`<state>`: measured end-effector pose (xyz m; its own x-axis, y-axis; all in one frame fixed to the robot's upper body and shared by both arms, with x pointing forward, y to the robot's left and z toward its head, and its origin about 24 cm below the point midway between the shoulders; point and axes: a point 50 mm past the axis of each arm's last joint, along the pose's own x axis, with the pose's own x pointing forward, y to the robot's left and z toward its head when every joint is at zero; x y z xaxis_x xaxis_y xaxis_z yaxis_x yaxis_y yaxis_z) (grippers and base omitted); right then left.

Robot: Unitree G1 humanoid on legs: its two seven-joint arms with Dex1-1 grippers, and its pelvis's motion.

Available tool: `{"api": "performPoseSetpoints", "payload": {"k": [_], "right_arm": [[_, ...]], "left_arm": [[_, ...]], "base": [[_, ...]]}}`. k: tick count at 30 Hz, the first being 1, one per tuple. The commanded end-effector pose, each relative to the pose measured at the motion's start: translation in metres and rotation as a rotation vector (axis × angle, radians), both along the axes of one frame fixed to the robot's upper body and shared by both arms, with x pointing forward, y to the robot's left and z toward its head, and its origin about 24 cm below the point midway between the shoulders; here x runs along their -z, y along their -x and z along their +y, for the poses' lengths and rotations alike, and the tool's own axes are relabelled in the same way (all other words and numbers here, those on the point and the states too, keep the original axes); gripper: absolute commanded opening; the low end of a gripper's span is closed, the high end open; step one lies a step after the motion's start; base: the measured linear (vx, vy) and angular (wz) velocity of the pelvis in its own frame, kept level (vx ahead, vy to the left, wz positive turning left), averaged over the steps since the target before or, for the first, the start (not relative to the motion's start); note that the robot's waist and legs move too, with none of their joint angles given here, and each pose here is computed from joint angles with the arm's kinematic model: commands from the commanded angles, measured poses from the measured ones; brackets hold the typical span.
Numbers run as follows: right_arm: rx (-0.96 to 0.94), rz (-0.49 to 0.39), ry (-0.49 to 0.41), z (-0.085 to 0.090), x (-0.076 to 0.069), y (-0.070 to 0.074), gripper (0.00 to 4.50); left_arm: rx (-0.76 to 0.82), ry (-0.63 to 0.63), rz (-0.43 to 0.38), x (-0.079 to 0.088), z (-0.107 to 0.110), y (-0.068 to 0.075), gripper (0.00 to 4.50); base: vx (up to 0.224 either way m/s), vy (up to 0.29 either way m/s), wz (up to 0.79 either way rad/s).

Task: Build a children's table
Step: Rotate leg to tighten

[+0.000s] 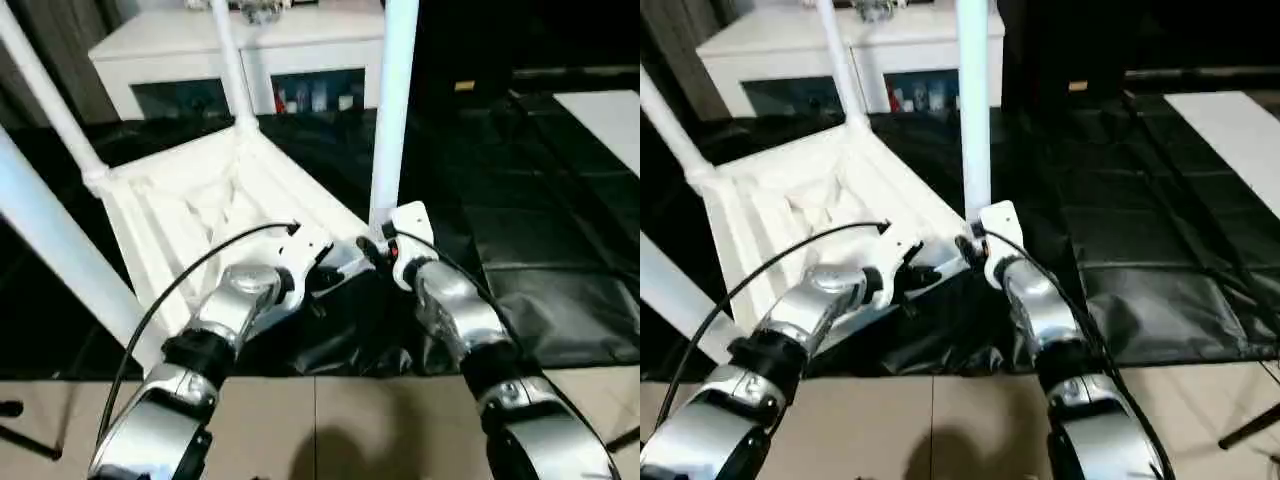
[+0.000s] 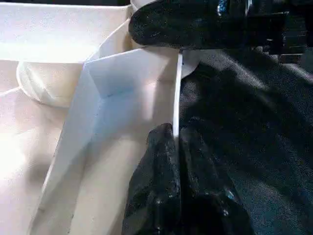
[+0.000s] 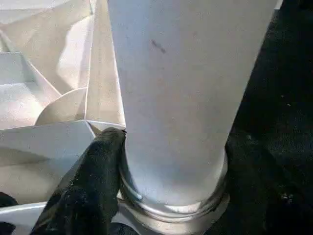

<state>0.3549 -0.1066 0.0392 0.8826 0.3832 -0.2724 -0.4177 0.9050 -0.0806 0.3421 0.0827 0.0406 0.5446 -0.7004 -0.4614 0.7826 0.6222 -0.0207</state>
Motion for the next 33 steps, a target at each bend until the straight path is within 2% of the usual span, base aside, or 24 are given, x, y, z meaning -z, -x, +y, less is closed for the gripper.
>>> {"api": "performPoseSetpoints", "payload": {"k": [1, 4, 5, 8, 9, 10, 12, 17, 18, 24, 27, 28, 31, 32, 33], "right_arm": [[-0.244, -0.021, -0.042, 0.039, 0.000, 0.013, 3.39], [-0.302, -0.029, -0.047, 0.026, -0.002, 0.014, 3.59], [-0.332, -0.028, -0.041, 0.023, -0.002, 0.015, 3.81], [-0.483, -0.006, 0.003, 0.009, 0.000, 0.024, 3.94], [-0.534, 0.001, 0.000, 0.004, -0.001, 0.027, 4.16], [-0.558, 0.003, -0.004, 0.001, -0.002, 0.029, 4.16], [-0.680, 0.015, -0.058, -0.017, -0.013, 0.038, 4.16], [-0.799, 0.042, -0.063, -0.031, -0.020, 0.047, 4.16], [-0.832, 0.057, -0.042, -0.035, -0.021, 0.049, 4.16], [-0.940, 0.119, 0.009, -0.038, -0.018, 0.058, 4.16], [-0.950, 0.124, 0.037, -0.036, -0.015, 0.058, 4.16], [-0.951, 0.125, 0.038, -0.035, -0.015, 0.058, 3.91], [-0.941, 0.123, 0.035, -0.034, -0.016, 0.056, 3.80], [-0.941, 0.123, 0.035, -0.034, -0.016, 0.056, 3.54], [-0.930, 0.114, 0.026, -0.033, -0.018, 0.054, 3.54]], "left_arm": [[-0.042, 0.043, -0.064, -0.009, 0.006, -0.006, 0.00], [0.067, 0.027, -0.044, -0.005, 0.011, 0.002, 0.00], [0.095, 0.028, -0.035, -0.005, 0.013, 0.005, 0.00], [0.230, 0.031, -0.041, -0.005, 0.019, 0.015, 0.00], [0.264, 0.033, -0.032, -0.005, 0.022, 0.018, 0.00], [0.278, 0.035, -0.026, -0.005, 0.023, 0.020, 0.00], [0.389, 0.031, -0.009, -0.006, 0.037, 0.031, 0.00], [0.438, 0.035, 0.009, -0.008, 0.050, 0.037, 0.00], [0.470, 0.043, 0.033, -0.011, 0.056, 0.040, 0.00], [0.526, 0.064, 0.070, -0.018, 0.063, 0.046, 0.00], [0.535, 0.065, 0.072, -0.019, 0.063, 0.047, 0.00], [0.537, 0.065, 0.072, -0.019, 0.062, 0.047, 0.00], [0.538, 0.066, 0.076, -0.019, 0.062, 0.047, 0.00], [0.538, 0.066, 0.076, -0.019, 0.062, 0.047, 0.00], [0.540, 0.066, 0.077, -0.019, 0.062, 0.047, 0.00]], "base": [[0.000, 0.000, 0.00], [0.000, 0.000, 0.00], [0.000, 0.000, 0.00], [0.000, 0.000, 0.00], [0.000, 0.000, 0.00], [0.000, 0.000, 0.00], [0.000, 0.000, 0.00], [0.000, 0.000, 0.00], [0.000, 0.000, 0.00], [0.000, 0.000, 0.00], [0.000, 0.000, 0.00], [0.000, 0.000, 0.00], [0.000, 0.000, 0.00], [0.000, 0.000, 0.00], [0.000, 0.000, 0.00]]}}
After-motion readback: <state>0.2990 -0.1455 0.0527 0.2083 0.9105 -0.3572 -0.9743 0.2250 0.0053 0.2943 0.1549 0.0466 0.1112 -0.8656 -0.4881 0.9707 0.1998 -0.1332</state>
